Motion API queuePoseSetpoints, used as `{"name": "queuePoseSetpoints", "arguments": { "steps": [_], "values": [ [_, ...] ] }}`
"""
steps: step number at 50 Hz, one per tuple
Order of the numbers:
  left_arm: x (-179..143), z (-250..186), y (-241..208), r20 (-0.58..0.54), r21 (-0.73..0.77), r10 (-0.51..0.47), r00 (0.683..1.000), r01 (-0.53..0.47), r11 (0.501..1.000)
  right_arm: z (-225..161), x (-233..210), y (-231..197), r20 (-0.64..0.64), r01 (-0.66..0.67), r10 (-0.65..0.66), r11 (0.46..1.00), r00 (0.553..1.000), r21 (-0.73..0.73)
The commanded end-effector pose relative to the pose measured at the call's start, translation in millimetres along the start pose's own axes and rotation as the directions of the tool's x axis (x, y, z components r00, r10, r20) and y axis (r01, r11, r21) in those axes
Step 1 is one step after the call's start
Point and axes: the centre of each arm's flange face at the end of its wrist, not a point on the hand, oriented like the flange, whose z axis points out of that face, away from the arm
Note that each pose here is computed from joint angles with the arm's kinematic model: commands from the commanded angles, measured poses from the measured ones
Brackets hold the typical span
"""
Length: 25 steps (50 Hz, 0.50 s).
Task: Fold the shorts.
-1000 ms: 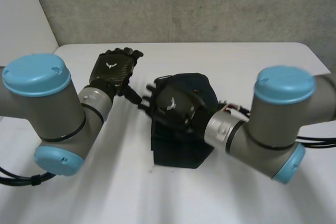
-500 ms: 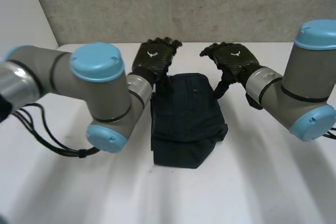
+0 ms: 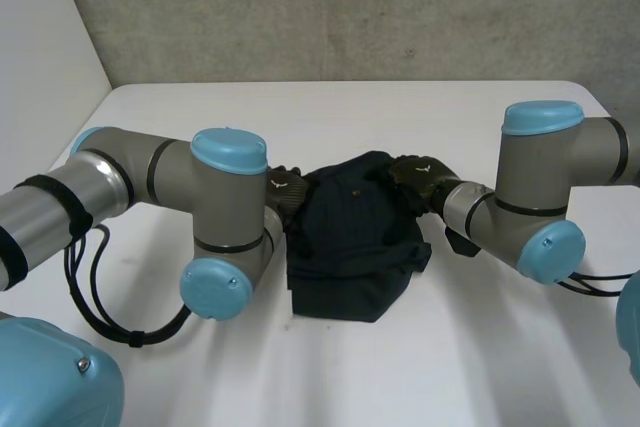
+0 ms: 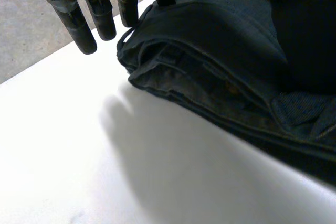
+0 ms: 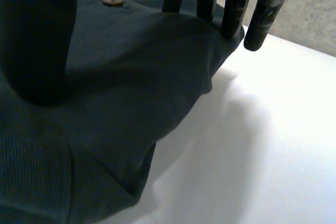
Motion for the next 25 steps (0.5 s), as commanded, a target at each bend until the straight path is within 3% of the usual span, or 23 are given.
{"name": "queuePoseSetpoints", "arguments": {
  "steps": [1,6,11,14,15,19,25],
  "values": [
    [2.1,-2.5,-0.5,-0.006,-0.001,0.021,1.000,-0.021,1.000,0.8,-2.8,2.4,-0.001,0.083,-0.083,0.996,0.997,-0.011],
    [2.3,-11.0,-12.3,-0.024,0.026,0.013,1.000,-0.013,1.000,-9.1,-3.8,-17.2,-0.009,0.109,-0.108,0.994,0.994,0.030],
    [-14.6,-40.9,-59.8,-0.003,0.136,-0.014,1.000,0.014,0.991,-40.3,-2.7,-69.2,-0.057,0.119,-0.111,0.981,0.992,0.155],
    [-42.5,-71.0,-97.8,0.044,0.231,-0.060,0.997,0.048,0.972,-71.8,6.0,-111.5,-0.153,0.087,-0.046,0.959,0.987,0.270],
    [-68.8,-86.9,-115.0,0.091,0.279,-0.106,0.990,0.077,0.957,-89.4,14.6,-131.2,-0.219,0.071,0.004,0.941,0.976,0.331],
    [-122.0,-123.1,-142.9,0.166,0.380,-0.229,0.959,0.152,0.913,-129.8,36.4,-162.7,-0.354,0.070,0.094,0.904,0.930,0.422],
    [-140.6,-161.0,-147.5,0.135,0.359,-0.281,0.950,0.218,0.908,-161.9,36.8,-169.5,-0.426,0.101,0.083,0.915,0.901,0.391]
  ]
}}
